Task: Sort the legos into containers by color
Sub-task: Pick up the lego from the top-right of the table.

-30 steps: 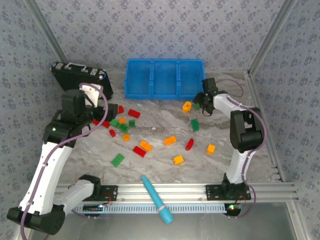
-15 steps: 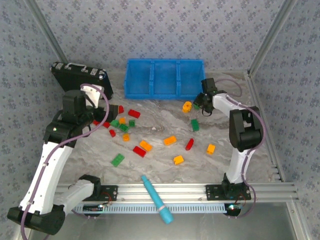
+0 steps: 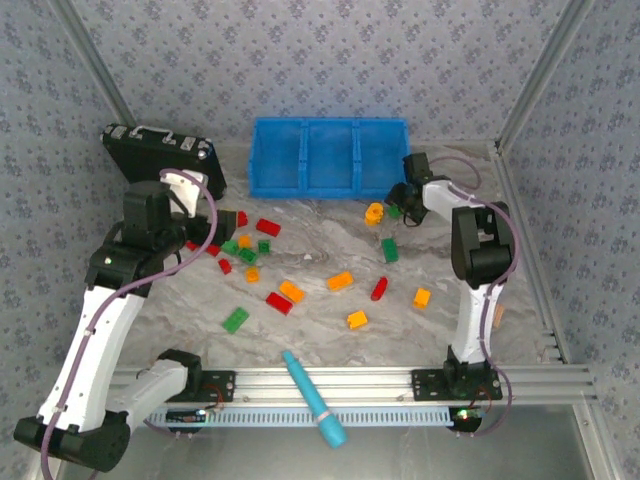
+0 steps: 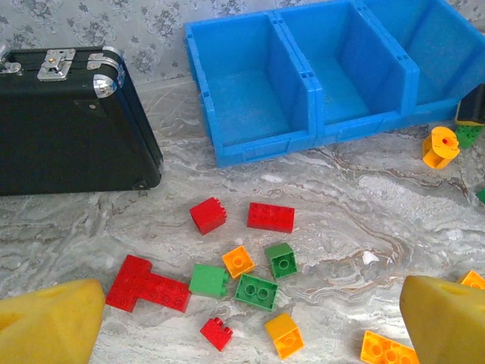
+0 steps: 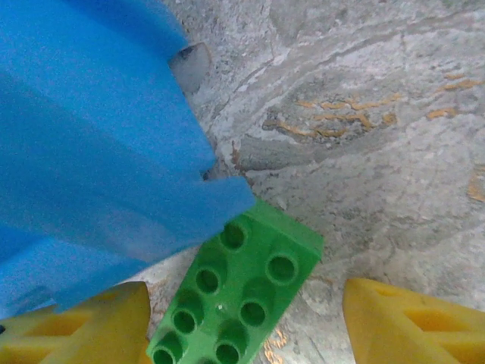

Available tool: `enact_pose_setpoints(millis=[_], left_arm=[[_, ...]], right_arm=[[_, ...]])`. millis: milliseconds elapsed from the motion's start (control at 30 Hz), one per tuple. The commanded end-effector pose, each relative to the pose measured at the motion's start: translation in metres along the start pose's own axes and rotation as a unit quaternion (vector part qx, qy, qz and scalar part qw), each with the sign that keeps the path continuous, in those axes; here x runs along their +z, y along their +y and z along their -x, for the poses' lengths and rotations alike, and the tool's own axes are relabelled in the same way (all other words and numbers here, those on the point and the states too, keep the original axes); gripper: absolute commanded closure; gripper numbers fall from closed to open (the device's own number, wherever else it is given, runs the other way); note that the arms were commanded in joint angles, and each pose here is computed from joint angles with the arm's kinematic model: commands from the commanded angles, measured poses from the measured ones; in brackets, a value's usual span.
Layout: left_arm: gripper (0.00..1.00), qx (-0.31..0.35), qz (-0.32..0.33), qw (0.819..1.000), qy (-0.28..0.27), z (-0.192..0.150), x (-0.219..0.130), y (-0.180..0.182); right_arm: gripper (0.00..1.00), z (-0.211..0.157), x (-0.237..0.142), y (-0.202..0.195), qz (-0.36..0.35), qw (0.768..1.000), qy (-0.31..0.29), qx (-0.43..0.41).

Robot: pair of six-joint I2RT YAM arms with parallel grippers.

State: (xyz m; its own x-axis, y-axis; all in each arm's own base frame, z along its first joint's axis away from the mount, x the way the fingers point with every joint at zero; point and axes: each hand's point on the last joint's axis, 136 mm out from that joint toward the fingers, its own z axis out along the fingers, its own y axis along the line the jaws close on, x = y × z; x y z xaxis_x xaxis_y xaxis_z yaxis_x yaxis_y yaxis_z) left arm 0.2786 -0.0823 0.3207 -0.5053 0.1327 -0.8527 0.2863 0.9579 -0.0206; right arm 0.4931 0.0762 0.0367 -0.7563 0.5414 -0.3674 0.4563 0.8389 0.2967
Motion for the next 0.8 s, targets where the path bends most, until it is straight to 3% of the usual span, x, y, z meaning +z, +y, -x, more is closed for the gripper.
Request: enact_pose_setpoints(millis=[0,100,400,767], left_arm=[[0.00,0.012,-0.010,1.000,0.001,0.004,-0.002,-0.004],[0.00,0.014,-0.011,1.000,0.002,0.005,0.000,-0.004],[0.00,0.016,-0.014,1.000,0.009,0.003,0.007,-0.006],[0.00,0.015,-0.020,1.000,0.009,0.003,0.009,-0.007]], right_arm=[[0.30,-0.008,0.011,-0.006,-0.026,0.999,0.019,-0.011],[0.32,-0.011,0.015,-0.012,-0.042,0.999,0.023,-0.013],[0.53,-0.021,0.014,-0.028,-0.090,0.995,0.034,-0.037],[0.71,-0.019,-0.014,-0.039,-0.109,0.990,0.030,-0.085]])
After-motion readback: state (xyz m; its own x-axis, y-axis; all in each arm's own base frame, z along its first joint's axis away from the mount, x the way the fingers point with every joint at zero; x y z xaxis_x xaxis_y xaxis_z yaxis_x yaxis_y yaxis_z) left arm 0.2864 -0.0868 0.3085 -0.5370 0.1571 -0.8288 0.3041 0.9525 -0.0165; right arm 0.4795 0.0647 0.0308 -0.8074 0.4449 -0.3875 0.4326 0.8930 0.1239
